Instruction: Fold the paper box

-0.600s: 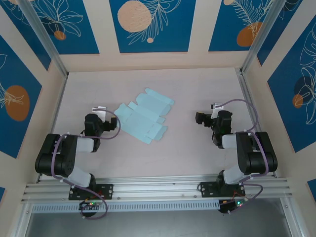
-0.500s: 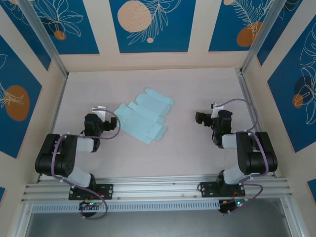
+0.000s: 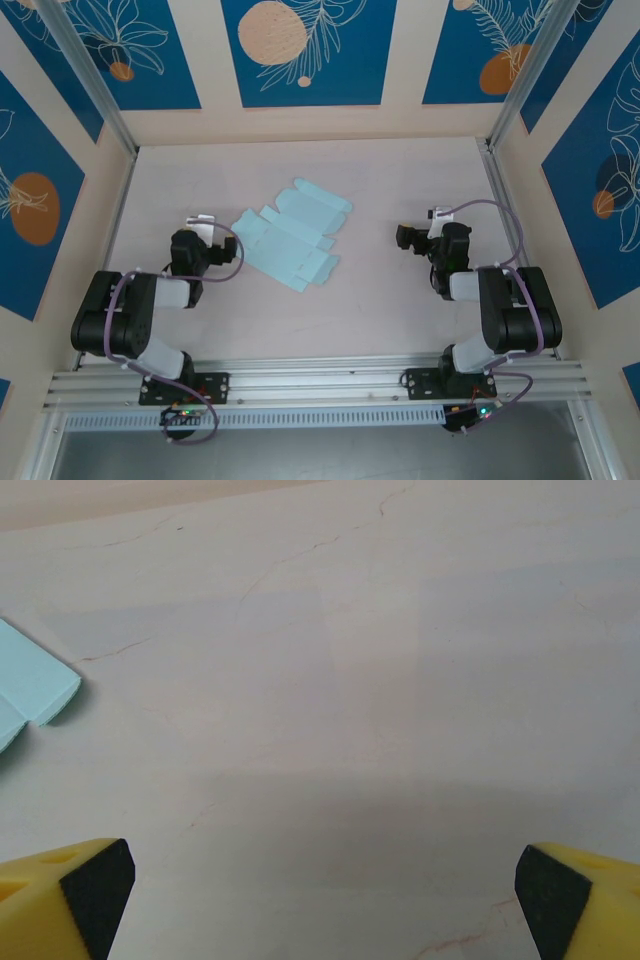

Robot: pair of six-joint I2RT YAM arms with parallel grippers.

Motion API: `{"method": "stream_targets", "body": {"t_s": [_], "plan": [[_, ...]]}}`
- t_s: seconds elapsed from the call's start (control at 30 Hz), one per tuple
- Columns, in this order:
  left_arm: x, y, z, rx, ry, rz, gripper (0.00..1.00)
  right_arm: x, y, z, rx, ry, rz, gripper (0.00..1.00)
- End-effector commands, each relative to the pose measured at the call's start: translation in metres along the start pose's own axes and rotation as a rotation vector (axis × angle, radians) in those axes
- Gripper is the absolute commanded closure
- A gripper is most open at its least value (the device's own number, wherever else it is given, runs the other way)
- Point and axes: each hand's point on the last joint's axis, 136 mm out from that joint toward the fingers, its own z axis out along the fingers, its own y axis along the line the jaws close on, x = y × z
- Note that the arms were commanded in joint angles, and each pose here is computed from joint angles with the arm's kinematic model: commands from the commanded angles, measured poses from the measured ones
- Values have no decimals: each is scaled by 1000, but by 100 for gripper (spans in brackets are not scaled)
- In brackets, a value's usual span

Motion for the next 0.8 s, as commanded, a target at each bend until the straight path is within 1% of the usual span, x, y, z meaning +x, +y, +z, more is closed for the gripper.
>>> {"method": "stream_targets", "body": {"t_s": [0.0,0.13,0.23,0.43,0.53,0.6,0.7,0.77], "plan": [[-16,4,4,4,-51,-16,0,-16,2,4,-12,-47,-29,1],[-16,3,3,5,-52,-17,0,-17,2,4,-13,-49,-29,0],[-20,9,0,-25,-58,-28,0,-17,2,3,-13,-51,-29,0],[-40,13,-19,-38,-83,-33,0,-26,-1,0,2,-41,-8,0],[-61,14,-36,-39,-126,-35,0,-32,-5,-10,24,-54,4,0],[-80,16,-48,-44,-161,-47,0,-41,-7,-19,48,-59,23,0],[-105,17,-58,-31,-162,-85,0,-57,-11,-34,92,-51,85,0],[-115,17,-60,-19,-138,-134,0,-64,-15,-45,140,-18,143,1]]}}
